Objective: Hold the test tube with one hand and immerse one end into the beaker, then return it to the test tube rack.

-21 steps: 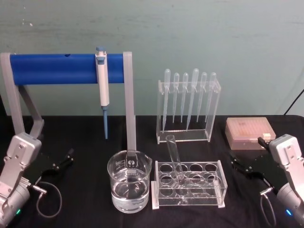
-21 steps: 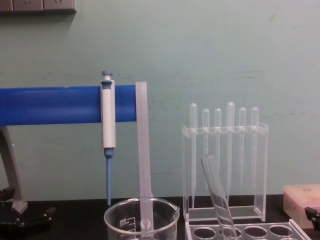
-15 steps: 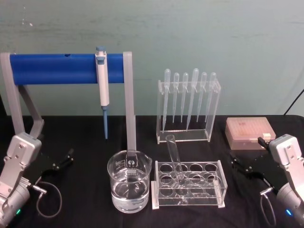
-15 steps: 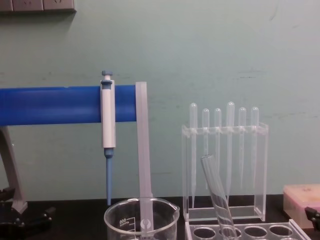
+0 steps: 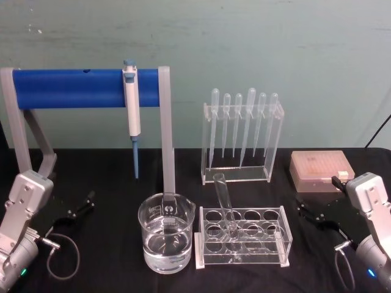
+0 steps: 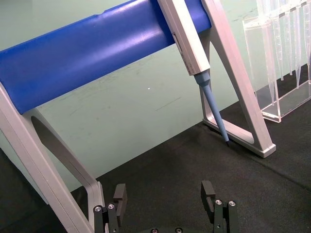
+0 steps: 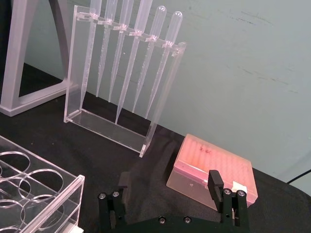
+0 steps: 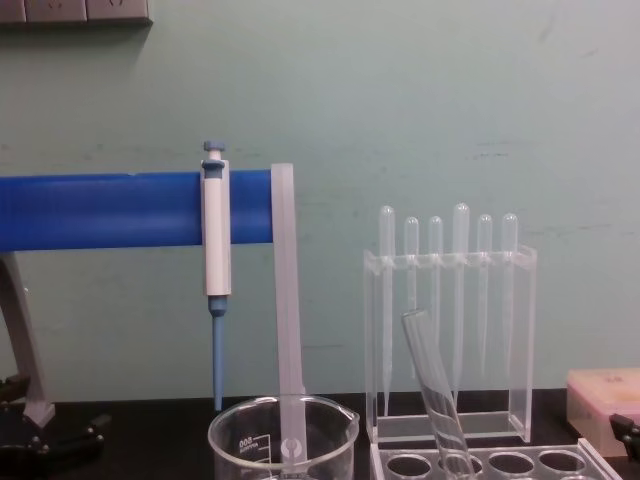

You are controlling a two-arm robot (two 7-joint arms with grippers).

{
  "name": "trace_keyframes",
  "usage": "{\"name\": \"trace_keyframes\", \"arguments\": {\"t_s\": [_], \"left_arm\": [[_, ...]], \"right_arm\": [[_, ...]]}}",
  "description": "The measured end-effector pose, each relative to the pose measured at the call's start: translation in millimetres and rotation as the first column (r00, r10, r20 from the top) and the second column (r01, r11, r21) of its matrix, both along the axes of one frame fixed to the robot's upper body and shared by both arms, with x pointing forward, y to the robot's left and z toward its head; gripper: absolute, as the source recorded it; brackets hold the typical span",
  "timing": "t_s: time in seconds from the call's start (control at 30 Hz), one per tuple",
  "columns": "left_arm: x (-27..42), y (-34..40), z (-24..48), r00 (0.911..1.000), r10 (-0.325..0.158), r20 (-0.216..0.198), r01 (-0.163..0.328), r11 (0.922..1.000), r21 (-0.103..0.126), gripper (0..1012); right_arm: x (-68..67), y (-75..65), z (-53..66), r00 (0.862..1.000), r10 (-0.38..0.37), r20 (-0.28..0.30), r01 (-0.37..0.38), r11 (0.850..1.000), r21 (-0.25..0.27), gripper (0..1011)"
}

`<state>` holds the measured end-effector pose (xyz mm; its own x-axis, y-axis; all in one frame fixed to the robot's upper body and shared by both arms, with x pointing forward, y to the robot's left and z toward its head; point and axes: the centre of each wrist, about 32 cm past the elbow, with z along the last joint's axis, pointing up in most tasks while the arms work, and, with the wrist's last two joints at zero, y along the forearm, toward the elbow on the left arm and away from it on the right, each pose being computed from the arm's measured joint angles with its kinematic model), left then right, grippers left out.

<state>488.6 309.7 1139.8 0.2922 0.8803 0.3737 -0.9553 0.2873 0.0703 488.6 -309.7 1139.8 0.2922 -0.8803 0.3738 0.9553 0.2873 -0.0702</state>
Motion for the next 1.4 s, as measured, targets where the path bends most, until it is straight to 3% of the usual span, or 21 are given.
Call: {"name": "trace_keyframes", "arguments": {"t_s": [0.5,0.67,0.83,0.93,1.0,1.1,1.13,1.17,1.23,1.4], "left_arm": [[0.0,0.0,0.0,1.0,0.0,0.0,0.0,1.0,0.0,1000],[0.0,0.0,0.0,1.0,0.0,0.0,0.0,1.0,0.0,1000],[0.0,0.0,0.0,1.0,0.0,0.0,0.0,1.0,0.0,1000],[0.0,0.0,0.0,1.0,0.0,0.0,0.0,1.0,0.0,1000],[0.0,0.0,0.0,1.0,0.0,0.0,0.0,1.0,0.0,1000],[0.0,0.0,0.0,1.0,0.0,0.0,0.0,1.0,0.0,1000],[0.0,0.0,0.0,1.0,0.0,0.0,0.0,1.0,0.0,1000],[0.0,0.0,0.0,1.0,0.0,0.0,0.0,1.0,0.0,1000],[0.0,0.0,0.0,1.0,0.0,0.0,0.0,1.0,0.0,1000],[0.0,0.0,0.0,1.0,0.0,0.0,0.0,1.0,0.0,1000]], "right_arm": [[-1.1,-0.4,0.4,1.0,-0.001,0.002,0.001,1.0,0.0,1003],[-16.7,-5.1,5.8,0.999,0.016,0.033,-0.015,1.0,-0.025,1003],[-42.8,-12.4,20.6,0.997,0.06,0.058,-0.057,0.997,-0.051,1003],[-58.3,-15.0,33.0,0.991,0.121,0.048,-0.119,0.992,-0.049,1003],[-65.7,-14.6,43.7,0.981,0.193,0.021,-0.192,0.981,-0.029,1003],[-67.3,-9.2,55.5,0.955,0.295,-0.023,-0.294,0.955,0.026,1003],[-65.0,-5.4,59.8,0.941,0.337,-0.04,-0.335,0.941,0.055,1003],[-65.0,-5.4,59.8,0.941,0.337,-0.04,-0.335,0.941,0.055,1003],[-54.6,5.5,68.5,0.911,0.408,-0.065,-0.399,0.91,0.113,1003],[-32.2,23.5,78.2,0.882,0.46,-0.098,-0.441,0.881,0.168,1003]]}}
